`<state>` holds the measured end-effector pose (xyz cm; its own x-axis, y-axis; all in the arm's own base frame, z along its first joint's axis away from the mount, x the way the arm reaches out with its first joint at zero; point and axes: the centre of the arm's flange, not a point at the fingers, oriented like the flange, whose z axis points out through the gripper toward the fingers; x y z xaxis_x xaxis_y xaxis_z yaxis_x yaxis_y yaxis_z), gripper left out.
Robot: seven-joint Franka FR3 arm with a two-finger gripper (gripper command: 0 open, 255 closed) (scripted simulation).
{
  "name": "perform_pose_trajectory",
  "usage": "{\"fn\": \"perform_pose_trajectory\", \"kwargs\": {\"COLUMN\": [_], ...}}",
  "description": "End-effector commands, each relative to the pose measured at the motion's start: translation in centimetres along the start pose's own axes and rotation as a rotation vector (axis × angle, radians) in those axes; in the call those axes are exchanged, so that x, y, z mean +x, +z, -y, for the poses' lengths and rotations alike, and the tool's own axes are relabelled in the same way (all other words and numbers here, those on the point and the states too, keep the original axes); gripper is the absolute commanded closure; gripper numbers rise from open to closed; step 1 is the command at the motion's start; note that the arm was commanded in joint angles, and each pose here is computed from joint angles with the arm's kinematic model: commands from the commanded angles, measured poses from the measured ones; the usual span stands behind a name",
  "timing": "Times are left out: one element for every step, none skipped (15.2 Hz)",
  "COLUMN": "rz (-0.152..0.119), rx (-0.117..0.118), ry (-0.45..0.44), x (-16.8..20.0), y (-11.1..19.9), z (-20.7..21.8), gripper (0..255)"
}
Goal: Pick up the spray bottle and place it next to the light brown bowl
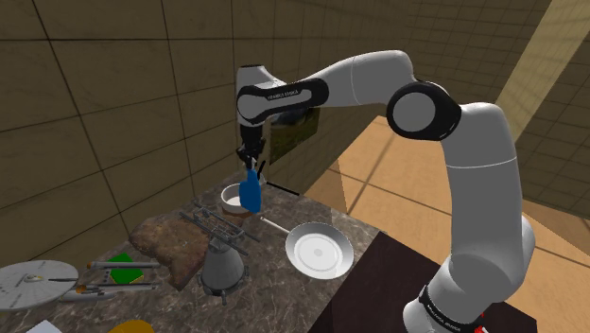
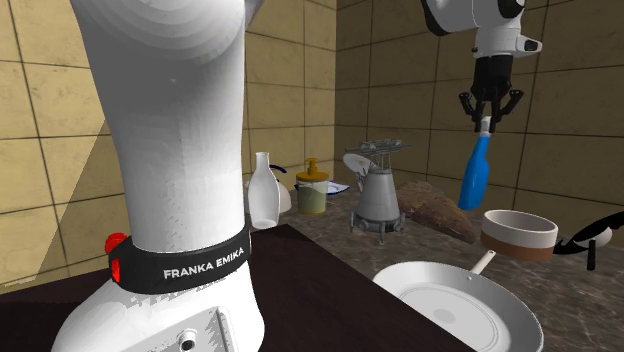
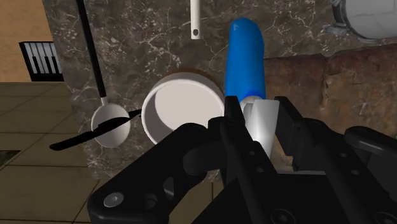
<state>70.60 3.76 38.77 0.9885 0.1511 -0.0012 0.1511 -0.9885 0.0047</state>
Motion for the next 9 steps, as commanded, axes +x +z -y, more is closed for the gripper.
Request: {"fn": "perform_pose_trajectory", "kwargs": {"rz": [-0.001, -0.001, -0.001, -0.001, -0.001, -0.001, -0.001, -0.001, -0.001], "rx": [0.000, 0.000, 0.000, 0.000, 0.000, 0.000, 0.000, 0.000, 0.000], "ry": [0.000, 0.000, 0.000, 0.000, 0.000, 0.000, 0.000, 0.000, 0.000], "x": [-0.1, -0.1, -0.1, -0.1, -0.1, -0.1, -0.1, -0.1, -0.1], "y": [1.1, 1.6, 2.1, 2.7, 3.2, 3.7, 4.3, 4.8, 5.3], "z": [-0.1, -0.1, -0.1, -0.1, -0.1, -0.1, -0.1, -0.1, 0.0], "gripper": [255, 255, 255, 255, 255, 255, 255, 255, 255]}}
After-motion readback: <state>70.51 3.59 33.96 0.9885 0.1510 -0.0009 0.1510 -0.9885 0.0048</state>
